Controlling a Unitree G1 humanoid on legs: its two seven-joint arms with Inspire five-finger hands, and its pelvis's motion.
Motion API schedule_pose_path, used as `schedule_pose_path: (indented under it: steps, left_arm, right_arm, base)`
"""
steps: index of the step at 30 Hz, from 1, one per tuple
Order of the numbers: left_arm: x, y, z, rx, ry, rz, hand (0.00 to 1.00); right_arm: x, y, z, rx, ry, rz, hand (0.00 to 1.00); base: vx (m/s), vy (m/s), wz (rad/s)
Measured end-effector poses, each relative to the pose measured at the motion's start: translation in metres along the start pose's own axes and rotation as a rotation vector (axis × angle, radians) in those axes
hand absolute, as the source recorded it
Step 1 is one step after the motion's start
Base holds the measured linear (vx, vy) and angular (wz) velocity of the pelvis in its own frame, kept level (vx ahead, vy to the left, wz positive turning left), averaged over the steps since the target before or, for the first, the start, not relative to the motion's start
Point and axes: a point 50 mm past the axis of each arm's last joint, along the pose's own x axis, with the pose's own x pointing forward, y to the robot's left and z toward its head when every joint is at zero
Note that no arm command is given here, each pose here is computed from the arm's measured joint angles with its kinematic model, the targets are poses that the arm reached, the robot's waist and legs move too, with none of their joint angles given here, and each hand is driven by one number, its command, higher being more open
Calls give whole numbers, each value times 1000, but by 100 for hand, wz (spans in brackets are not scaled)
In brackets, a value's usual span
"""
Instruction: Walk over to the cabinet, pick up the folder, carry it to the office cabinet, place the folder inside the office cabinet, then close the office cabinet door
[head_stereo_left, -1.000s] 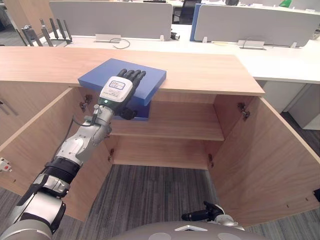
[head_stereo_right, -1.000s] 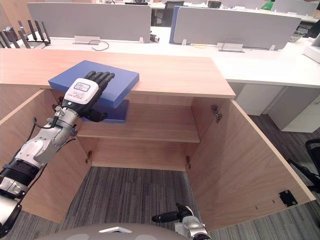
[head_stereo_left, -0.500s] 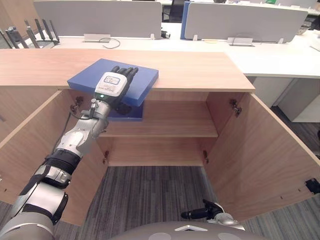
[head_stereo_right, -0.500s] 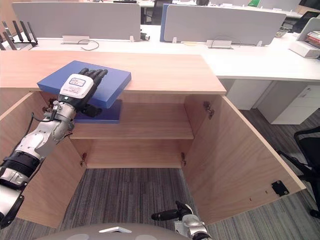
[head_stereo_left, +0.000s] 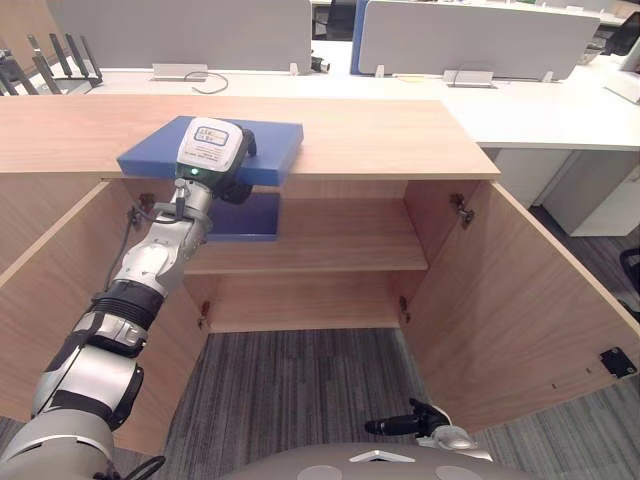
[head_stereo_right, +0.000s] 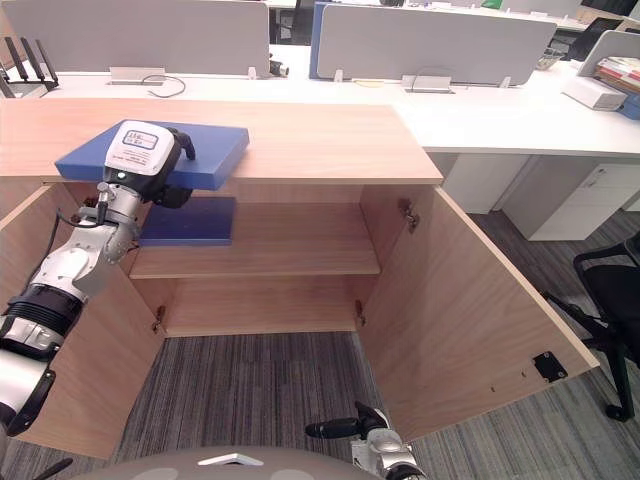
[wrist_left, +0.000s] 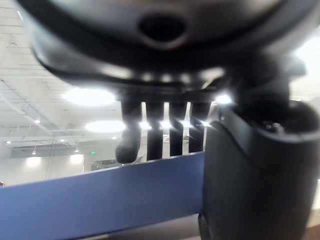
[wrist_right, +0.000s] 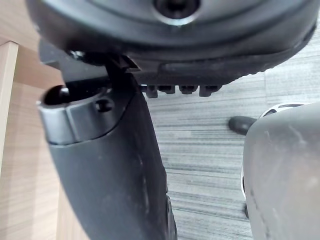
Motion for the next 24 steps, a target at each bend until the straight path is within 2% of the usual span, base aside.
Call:
schedule_pose_path:
  steps: [5, 9, 21, 24]
  left_arm:
    - [0, -1, 1, -61, 45, 19, 0]
    - [-11, 2, 2, -164, 92, 69, 0]
    - [-60, 25, 54, -490, -42, 245, 0]
    - [-66, 38, 66, -584, -80, 305, 0]
  right_arm:
    - [0, -1, -1, 15, 3, -6, 100]
    - [0, -3, -1, 31, 4, -12, 100]
    - [-1, -7, -7, 30, 19, -28, 100]
    - [-1, -7, -10, 31, 30, -29, 100]
  base:
    - [-41, -19, 0]
    - [-20, -10, 0]
    - [-7, -3, 1]
    - [-44, -22, 3]
